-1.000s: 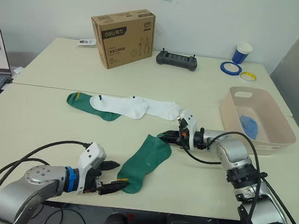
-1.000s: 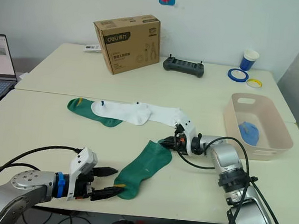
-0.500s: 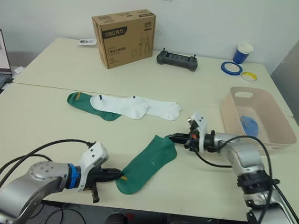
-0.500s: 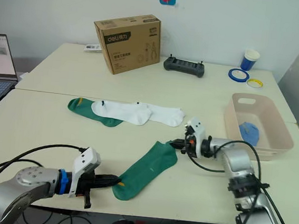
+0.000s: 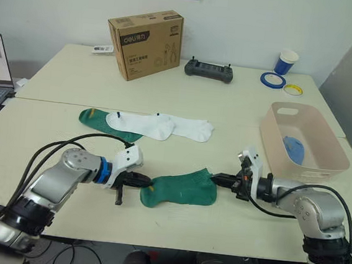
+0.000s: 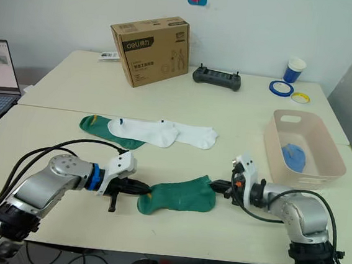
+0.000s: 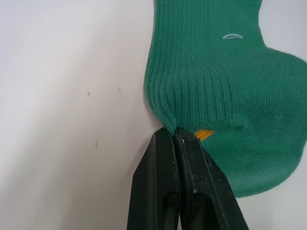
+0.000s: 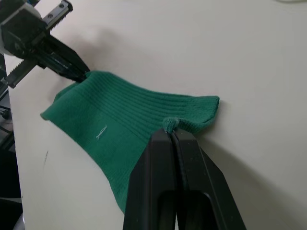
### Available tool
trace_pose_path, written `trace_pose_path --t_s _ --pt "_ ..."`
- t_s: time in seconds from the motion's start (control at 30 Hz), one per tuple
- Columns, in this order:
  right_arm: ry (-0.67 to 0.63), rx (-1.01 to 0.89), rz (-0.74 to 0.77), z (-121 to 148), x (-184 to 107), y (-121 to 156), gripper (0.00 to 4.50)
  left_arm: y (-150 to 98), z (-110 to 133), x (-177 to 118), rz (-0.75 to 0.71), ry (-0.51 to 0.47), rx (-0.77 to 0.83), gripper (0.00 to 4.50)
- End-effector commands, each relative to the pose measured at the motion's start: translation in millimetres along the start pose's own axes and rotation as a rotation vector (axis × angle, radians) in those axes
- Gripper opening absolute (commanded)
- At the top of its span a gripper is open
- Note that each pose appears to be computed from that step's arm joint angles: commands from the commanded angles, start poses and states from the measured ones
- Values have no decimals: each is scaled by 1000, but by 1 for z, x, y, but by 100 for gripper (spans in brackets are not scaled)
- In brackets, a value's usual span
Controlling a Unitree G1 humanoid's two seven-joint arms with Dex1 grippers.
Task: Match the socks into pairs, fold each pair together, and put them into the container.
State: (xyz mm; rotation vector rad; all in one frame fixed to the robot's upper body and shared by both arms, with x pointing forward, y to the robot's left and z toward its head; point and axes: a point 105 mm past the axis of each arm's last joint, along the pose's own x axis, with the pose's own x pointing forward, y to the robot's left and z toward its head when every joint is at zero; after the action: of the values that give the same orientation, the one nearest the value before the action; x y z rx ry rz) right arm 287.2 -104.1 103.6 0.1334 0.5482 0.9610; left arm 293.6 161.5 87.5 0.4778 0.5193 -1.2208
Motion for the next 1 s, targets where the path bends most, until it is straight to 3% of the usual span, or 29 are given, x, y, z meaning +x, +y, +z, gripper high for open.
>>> trace_pose_path --t_s 0.03,0.13,0.27,0.33,0.53,0.7,0.9,1.0 --pt "-58 -14 -39 10 -8 -1 0 -5 -1 7 -52 9 26 20" --pt "-81 -10 -70 13 -22 -9 66 -3 -4 -5 -7 -17 -27 89" --pt "-74 -18 -117 11 -34 -22 209 5 -11 -20 82 -37 -92 218" --pt "-75 13 -88 12 -36 -22 273 -3 -5 -29 90 -155 -246 248" --pt "-60 87 8 1 -27 -13 273 -40 -22 -29 97 -173 -432 248" --pt "-68 100 11 4 -17 -16 273 -54 -35 -19 137 -146 -481 248" --pt "-49 85 52 6 -2 -14 273 -57 -27 1 131 -174 -477 248" --pt "-48 87 68 6 -1 -14 218 -57 -24 4 133 -179 -476 195"
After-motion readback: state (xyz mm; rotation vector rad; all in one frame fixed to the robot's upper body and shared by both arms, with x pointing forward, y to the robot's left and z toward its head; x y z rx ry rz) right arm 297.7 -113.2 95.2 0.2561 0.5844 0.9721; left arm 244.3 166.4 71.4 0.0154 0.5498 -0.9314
